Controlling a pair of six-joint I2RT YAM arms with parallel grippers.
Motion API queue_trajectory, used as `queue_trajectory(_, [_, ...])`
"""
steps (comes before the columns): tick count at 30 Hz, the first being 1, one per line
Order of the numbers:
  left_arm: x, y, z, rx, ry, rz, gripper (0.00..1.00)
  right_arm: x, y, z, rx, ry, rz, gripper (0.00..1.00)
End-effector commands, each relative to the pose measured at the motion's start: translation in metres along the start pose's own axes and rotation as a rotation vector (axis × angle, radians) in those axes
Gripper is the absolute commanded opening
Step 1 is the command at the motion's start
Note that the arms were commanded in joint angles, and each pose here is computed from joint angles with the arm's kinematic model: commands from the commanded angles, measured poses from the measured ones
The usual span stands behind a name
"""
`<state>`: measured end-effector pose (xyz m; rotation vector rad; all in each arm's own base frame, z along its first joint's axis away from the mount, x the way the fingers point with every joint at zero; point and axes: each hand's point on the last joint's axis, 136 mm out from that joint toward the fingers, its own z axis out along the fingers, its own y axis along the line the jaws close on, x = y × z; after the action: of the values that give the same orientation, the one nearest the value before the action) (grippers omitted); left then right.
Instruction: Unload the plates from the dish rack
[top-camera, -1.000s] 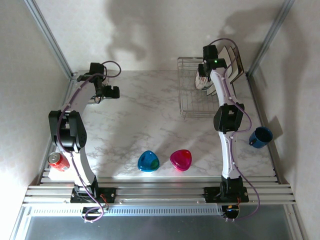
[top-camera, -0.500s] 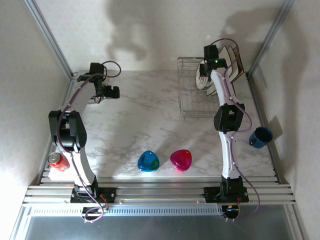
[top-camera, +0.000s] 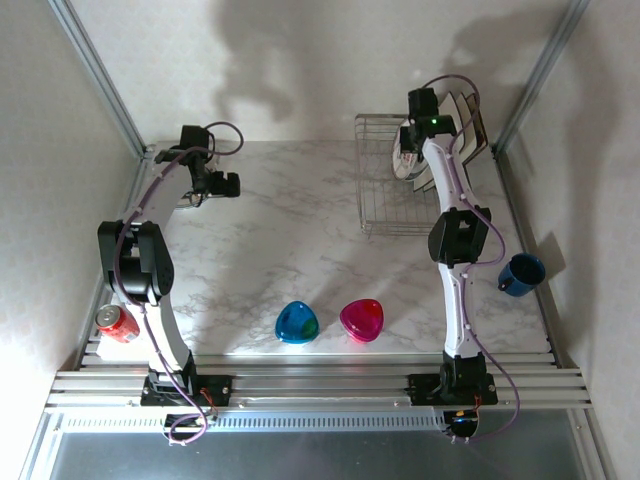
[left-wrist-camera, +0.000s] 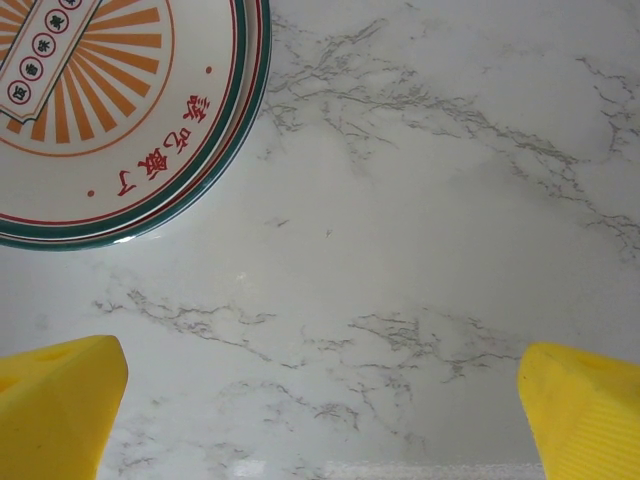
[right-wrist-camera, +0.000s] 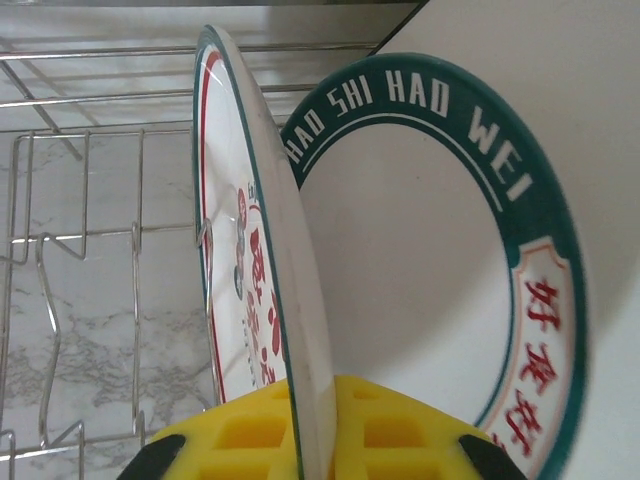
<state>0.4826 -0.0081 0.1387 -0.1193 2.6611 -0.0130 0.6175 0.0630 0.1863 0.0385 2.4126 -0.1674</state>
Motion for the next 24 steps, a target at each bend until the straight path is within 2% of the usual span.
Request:
queue_trajectory(1, [0.004, 0.007, -0.005, -0.053, 0.012, 0.015, 1.00, -0.053, 0.002, -0.086, -0.057, -0.173, 0.014, 0.00])
queue_trajectory(13, [0.005, 0.009, -0.006, -0.066, 0.007, 0.010, 1.00, -0.062, -0.007, -0.175, -0.036, -0.249, -0.048, 0.00])
queue_trajectory(24, [0.005, 0.009, -0.007, -0.066, 0.000, 0.014, 1.00, -0.043, 0.006, -0.211, -0.103, -0.246, -0.069, 0.00])
